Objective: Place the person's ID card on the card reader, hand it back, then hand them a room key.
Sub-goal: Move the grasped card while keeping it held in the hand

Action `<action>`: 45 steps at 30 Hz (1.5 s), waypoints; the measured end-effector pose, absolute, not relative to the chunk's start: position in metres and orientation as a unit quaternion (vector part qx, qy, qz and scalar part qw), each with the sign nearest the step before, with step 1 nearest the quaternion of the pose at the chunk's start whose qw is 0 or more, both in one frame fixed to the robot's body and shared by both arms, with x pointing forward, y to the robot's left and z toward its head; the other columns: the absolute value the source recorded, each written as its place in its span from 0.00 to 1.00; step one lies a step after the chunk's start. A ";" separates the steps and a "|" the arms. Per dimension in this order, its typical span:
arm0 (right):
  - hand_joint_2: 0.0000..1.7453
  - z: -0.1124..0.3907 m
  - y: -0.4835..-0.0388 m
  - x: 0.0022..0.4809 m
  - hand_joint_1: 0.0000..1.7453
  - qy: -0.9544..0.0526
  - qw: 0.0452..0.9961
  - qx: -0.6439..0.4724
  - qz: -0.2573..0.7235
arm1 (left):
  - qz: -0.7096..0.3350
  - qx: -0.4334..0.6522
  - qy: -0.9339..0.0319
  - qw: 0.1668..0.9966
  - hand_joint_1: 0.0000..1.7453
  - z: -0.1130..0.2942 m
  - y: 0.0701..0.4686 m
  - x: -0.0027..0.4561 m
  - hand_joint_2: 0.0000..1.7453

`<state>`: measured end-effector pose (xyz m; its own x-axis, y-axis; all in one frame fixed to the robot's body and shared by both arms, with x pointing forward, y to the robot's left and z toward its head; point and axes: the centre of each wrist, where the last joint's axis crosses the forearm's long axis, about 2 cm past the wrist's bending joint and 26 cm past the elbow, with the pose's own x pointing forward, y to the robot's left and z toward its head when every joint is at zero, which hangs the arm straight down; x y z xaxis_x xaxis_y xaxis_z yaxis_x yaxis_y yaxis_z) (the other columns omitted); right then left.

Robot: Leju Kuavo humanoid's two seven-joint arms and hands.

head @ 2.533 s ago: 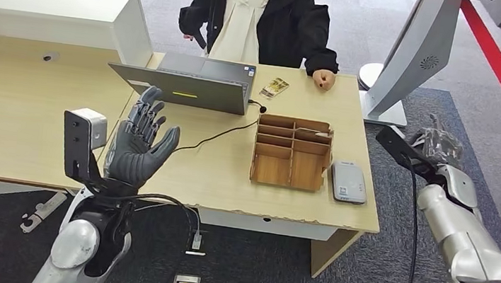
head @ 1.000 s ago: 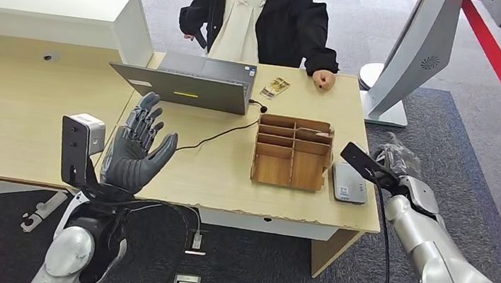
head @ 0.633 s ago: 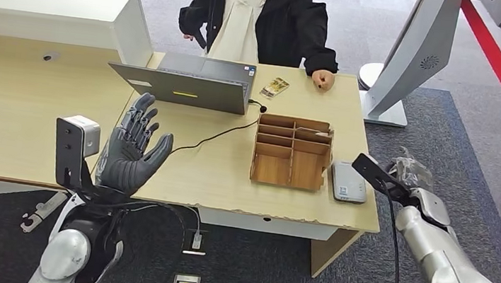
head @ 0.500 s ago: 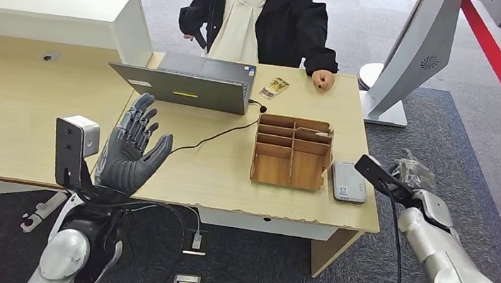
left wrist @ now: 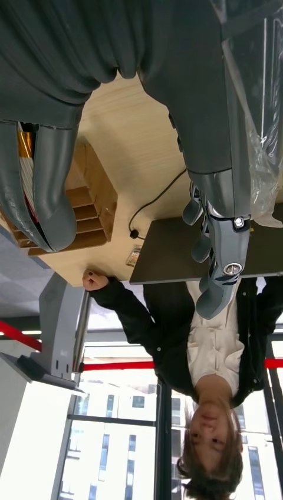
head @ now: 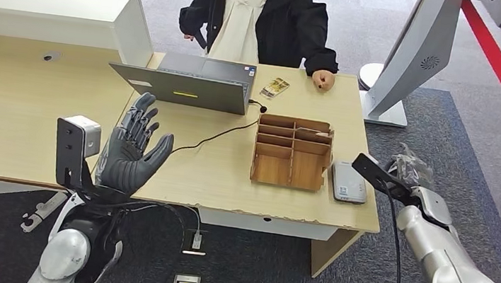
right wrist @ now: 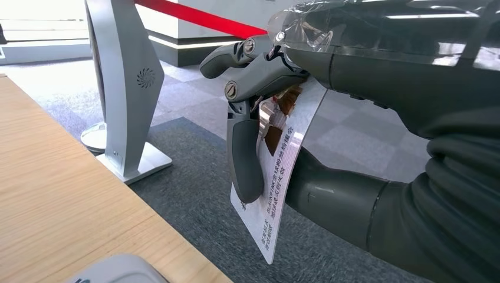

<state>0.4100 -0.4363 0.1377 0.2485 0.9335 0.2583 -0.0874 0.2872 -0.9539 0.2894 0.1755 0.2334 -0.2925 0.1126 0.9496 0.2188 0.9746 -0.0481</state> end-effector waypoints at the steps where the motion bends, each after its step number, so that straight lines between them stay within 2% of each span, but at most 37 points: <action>1: 1.00 0.138 -0.435 0.410 1.00 -0.471 0.649 -0.449 0.395 | -0.045 -0.103 -0.803 0.586 0.00 0.233 0.175 0.289 1.00; 45: 1.00 0.124 -0.377 0.415 1.00 -0.491 0.647 -0.394 0.431 | -0.032 -0.089 -0.797 0.596 0.00 0.235 0.177 0.289 1.00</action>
<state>0.4150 -0.3768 0.1244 0.1468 0.9440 0.2957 -0.1707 0.3186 -0.9324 0.2886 0.1775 0.2347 -0.2736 0.1036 0.9562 0.1809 0.9820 -0.0546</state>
